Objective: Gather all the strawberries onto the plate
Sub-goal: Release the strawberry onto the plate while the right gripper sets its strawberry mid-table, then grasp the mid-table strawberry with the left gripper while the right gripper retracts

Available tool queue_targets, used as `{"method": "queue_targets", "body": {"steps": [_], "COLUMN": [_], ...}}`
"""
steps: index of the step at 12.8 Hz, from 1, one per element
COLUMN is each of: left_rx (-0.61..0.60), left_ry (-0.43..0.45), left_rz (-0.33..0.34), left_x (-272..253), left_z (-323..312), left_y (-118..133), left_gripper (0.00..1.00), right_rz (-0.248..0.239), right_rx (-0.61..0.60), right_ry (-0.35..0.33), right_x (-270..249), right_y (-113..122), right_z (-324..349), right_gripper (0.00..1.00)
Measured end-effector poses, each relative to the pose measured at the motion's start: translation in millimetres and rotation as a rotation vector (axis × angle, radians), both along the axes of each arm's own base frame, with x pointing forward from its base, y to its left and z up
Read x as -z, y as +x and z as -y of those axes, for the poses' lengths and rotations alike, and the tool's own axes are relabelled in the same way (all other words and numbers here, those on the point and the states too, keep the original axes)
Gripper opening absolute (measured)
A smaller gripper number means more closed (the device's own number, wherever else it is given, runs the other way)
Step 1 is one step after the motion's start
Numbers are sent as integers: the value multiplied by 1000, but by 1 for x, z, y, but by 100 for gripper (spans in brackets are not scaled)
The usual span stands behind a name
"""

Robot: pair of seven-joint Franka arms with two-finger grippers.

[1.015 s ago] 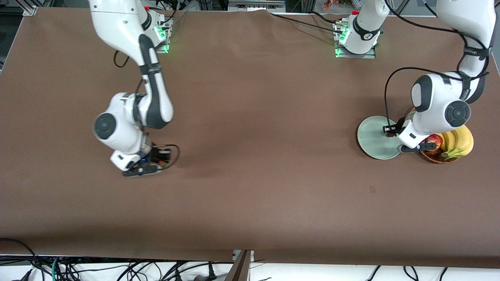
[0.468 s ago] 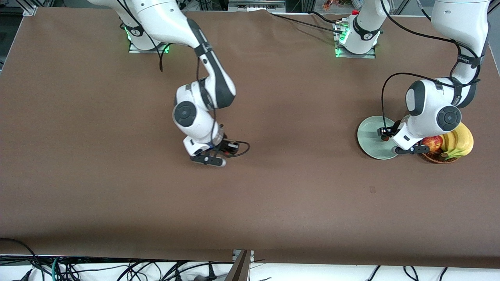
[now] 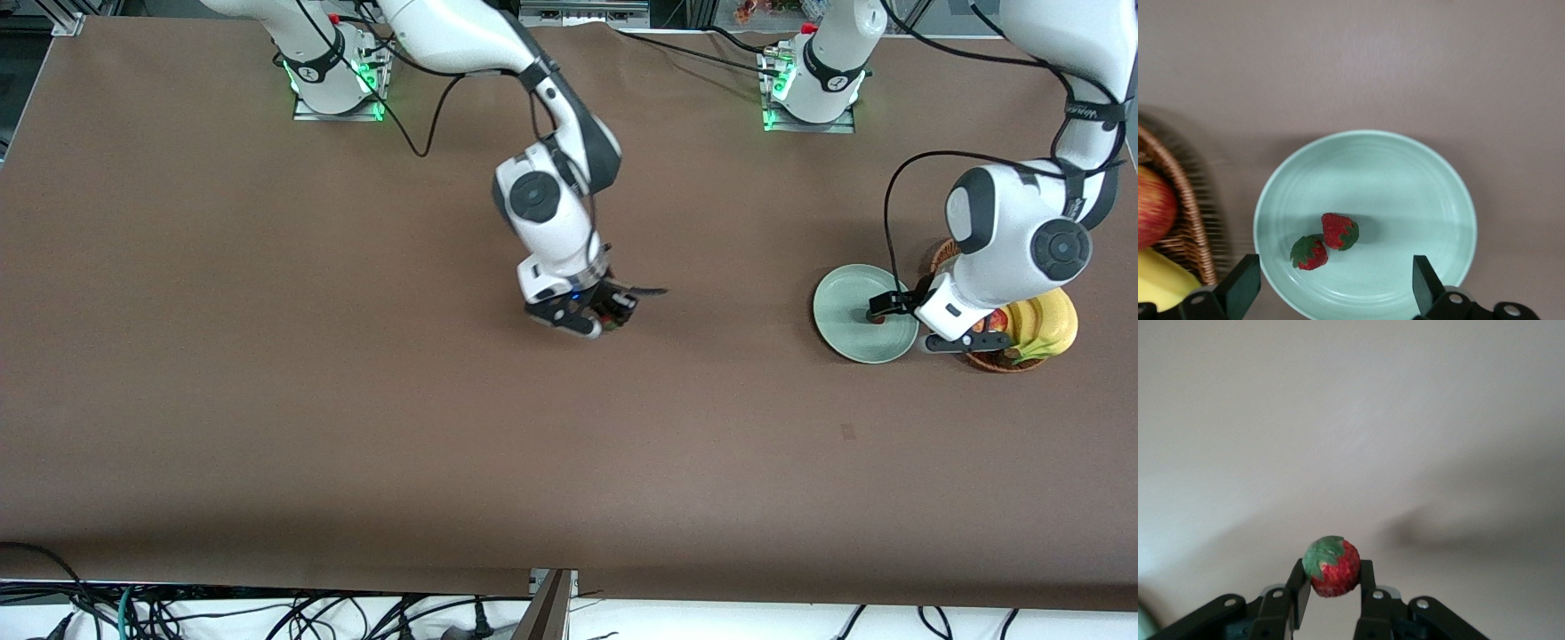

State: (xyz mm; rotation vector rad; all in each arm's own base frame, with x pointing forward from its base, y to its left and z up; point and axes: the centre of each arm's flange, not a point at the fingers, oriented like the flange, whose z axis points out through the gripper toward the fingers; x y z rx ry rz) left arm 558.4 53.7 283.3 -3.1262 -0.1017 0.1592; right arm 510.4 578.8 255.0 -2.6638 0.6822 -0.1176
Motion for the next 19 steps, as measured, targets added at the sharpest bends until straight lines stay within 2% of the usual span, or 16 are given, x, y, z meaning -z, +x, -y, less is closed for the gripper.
{"method": "queue_targets", "body": {"steps": [4, 5, 7, 8, 9, 10, 12, 14, 15, 16, 17, 19], "left_rx": [56, 63, 75, 78, 80, 81, 89, 86, 78, 67, 58, 39], "left_ry": [-11, -12, -13, -14, -14, -14, -16, -30, -37, -39, -41, -43], "left_rz": [40, 41, 40, 39, 39, 38, 34, 26, 21, 15, 11, 4], "left_x": [-36, -39, -39, -39, -39, -39, -38, -35, -32, -30, -29, -29], "left_z": [1, 1, 1, 1, 2, 3, 8, 23, 40, 60, 80, 114], "left_y": [-1, -1, -2, -2, -2, -2, -3, -4, -5, -6, -8, -15], "left_gripper": [100, 100, 100, 100, 100, 100, 100, 100, 100, 100, 100, 100], "right_rz": [62, 73, 80, 86, 92, 89, 63, 13, -15, -46, -69, -108], "right_rx": [128, 156, 178, 180, 184, 191, 173, 107, 70, 25, -32, -105], "right_ry": [136, 167, 196, 202, 199, 177, 68, -63, -116, -165, -207, -276], "right_x": [19, 26, 35, 33, 29, 27, 24, 10, -2, -17, -34, -77], "right_y": [-67, -78, -91, -90, -84, -74, -46, -18, -3, 13, 29, 59], "right_z": [-74, -85, -96, -97, -95, -89, -68, -40, -23, -2, 20, 71], "right_gripper": [34, 39, 61, 72, 81, 81, 84, 85, 91, 91, 98, 100]}}
